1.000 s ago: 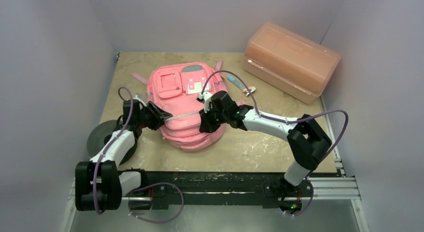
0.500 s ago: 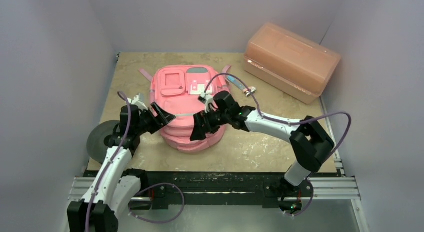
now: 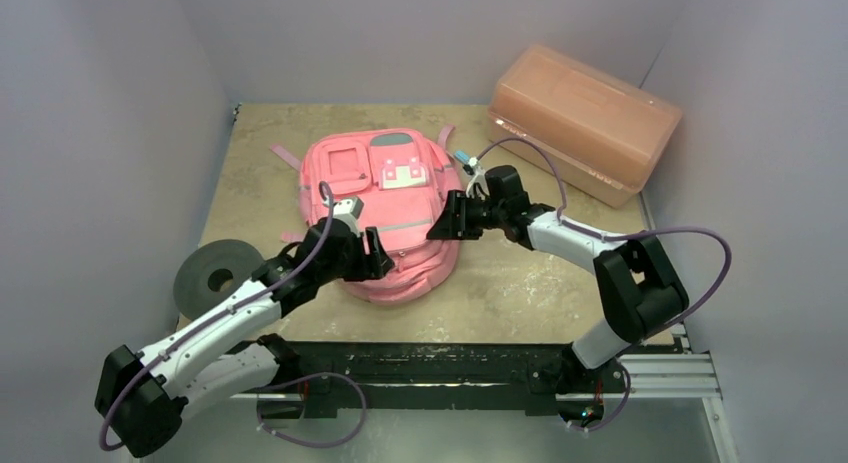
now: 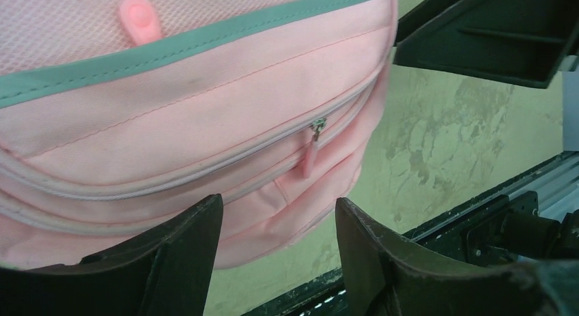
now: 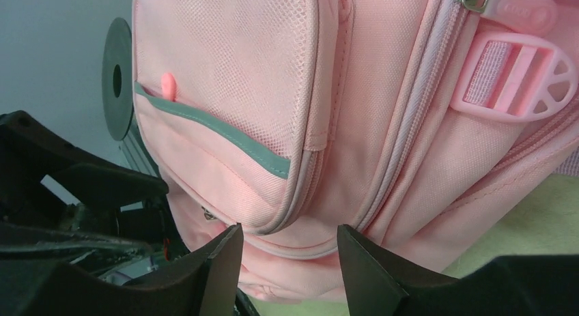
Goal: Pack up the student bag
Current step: Unzip the student bag at the center of the board.
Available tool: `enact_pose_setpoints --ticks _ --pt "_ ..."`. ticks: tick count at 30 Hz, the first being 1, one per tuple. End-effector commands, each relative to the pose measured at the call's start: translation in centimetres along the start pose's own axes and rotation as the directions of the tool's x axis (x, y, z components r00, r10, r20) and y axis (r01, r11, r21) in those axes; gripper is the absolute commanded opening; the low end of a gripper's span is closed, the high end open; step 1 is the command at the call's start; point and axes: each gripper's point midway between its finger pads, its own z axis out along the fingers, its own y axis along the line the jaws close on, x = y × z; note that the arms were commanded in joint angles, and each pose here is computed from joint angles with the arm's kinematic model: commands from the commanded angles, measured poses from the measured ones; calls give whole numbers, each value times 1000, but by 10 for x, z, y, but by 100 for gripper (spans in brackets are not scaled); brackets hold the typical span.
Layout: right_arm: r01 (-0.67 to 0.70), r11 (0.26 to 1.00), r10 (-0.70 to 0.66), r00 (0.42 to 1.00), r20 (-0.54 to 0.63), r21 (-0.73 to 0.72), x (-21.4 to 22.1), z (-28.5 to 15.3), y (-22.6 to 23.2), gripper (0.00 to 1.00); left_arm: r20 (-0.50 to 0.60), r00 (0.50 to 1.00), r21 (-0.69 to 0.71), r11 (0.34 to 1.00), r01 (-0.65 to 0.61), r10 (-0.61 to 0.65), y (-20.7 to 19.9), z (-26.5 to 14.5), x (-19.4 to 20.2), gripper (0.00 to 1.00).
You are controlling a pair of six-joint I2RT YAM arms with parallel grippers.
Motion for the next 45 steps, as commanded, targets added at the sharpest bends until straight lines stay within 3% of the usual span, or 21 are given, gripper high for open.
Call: enact_pose_setpoints --ticks 1,8,18,21,25,29,33,39,45 --pt "30 998 -29 999 20 -59 -8 7 11 55 102 993 -21 998 -65 67 -26 3 -29 61" --pt "15 997 -12 999 40 -77 -16 14 12 55 54 985 -94 983 -160 165 -48 31 -22 55" --pt "37 997 -31 996 89 -72 -33 15 15 45 -66 975 -293 930 -224 214 -25 53 -7 28" --pt "36 997 -29 995 97 -72 -38 22 14 37 -98 972 -371 899 -234 212 -5 49 0 19" --pt "14 997 -6 994 109 -72 -45 35 6 18 -107 973 -508 829 -232 206 33 25 4 3" --pt "-4 997 15 991 130 -79 -61 48 1 1 -95 984 -597 783 -175 148 70 -1 8 0" --pt "-15 998 26 986 166 -65 -94 49 -14 0 -40 999 -623 782 -19 -7 106 -22 6 0" --pt "30 999 -25 991 135 -32 -128 58 -35 0 83 985 -585 792 171 -151 123 -42 -27 0" --pt "92 996 -92 992 88 8 -142 73 -46 0 58 953 -569 774 277 -298 150 -29 -42 0"
